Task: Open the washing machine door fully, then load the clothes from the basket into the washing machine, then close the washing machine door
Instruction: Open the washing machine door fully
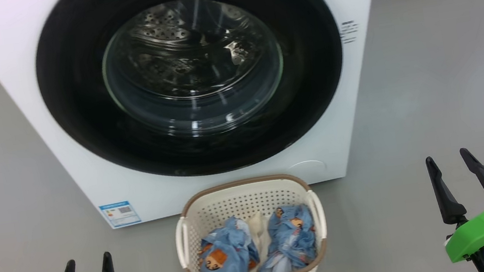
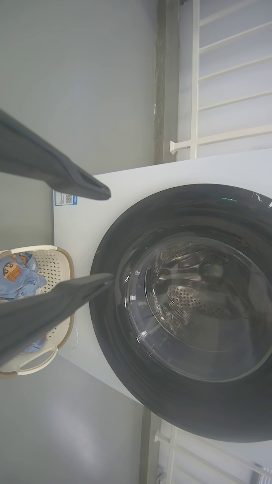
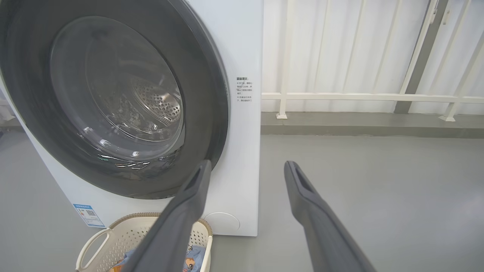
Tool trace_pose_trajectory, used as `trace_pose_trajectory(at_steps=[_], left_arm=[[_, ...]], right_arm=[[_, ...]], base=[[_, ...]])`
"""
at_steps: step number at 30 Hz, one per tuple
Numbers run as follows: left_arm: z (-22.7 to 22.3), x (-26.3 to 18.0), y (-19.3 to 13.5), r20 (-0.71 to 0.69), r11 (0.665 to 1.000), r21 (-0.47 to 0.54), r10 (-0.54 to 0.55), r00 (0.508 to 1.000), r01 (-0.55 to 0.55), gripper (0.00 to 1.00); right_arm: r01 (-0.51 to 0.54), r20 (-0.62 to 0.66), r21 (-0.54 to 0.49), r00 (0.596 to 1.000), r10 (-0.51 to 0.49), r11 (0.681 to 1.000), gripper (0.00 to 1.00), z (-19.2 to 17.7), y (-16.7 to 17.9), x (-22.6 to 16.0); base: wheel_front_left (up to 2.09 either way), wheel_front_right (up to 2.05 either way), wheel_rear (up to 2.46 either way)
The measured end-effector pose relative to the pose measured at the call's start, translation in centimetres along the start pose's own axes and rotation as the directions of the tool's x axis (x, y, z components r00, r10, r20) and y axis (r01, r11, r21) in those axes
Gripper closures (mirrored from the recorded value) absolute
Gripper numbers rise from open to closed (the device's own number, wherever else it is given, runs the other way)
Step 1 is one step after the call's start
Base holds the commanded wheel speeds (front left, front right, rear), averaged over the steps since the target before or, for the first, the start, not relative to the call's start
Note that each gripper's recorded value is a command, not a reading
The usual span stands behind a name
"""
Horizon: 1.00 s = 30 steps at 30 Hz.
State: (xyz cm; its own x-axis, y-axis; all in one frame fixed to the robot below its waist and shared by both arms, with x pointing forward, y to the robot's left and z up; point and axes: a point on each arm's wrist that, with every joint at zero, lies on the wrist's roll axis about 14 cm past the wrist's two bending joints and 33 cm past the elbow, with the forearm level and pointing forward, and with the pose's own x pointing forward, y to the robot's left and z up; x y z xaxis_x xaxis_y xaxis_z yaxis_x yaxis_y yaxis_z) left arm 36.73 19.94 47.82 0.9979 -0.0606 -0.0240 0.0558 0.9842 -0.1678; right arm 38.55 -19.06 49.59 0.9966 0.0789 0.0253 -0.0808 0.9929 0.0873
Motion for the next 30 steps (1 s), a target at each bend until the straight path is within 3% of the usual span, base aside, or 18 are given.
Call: trace_pose_trajectory(at_steps=[17,30], left_arm=[[-0.01,0.11,0.00,0.000,1.000,0.006,0.000,1.000,0.000,0.00],[-0.02,0.23,-0.15,0.000,1.000,0.004,-0.003,1.000,0.003,0.00]], right_arm=[[0.002,-0.002,0.001,1.000,-0.002,1.000,0.00,-0.08,-0.06,0.06],[0.003,-0.005,0.002,1.000,-0.003,1.000,0.00,-0.18,-0.07,0.07]], base=[[1.17,1.11,-2.28],[0.29,0.29,-0.58]])
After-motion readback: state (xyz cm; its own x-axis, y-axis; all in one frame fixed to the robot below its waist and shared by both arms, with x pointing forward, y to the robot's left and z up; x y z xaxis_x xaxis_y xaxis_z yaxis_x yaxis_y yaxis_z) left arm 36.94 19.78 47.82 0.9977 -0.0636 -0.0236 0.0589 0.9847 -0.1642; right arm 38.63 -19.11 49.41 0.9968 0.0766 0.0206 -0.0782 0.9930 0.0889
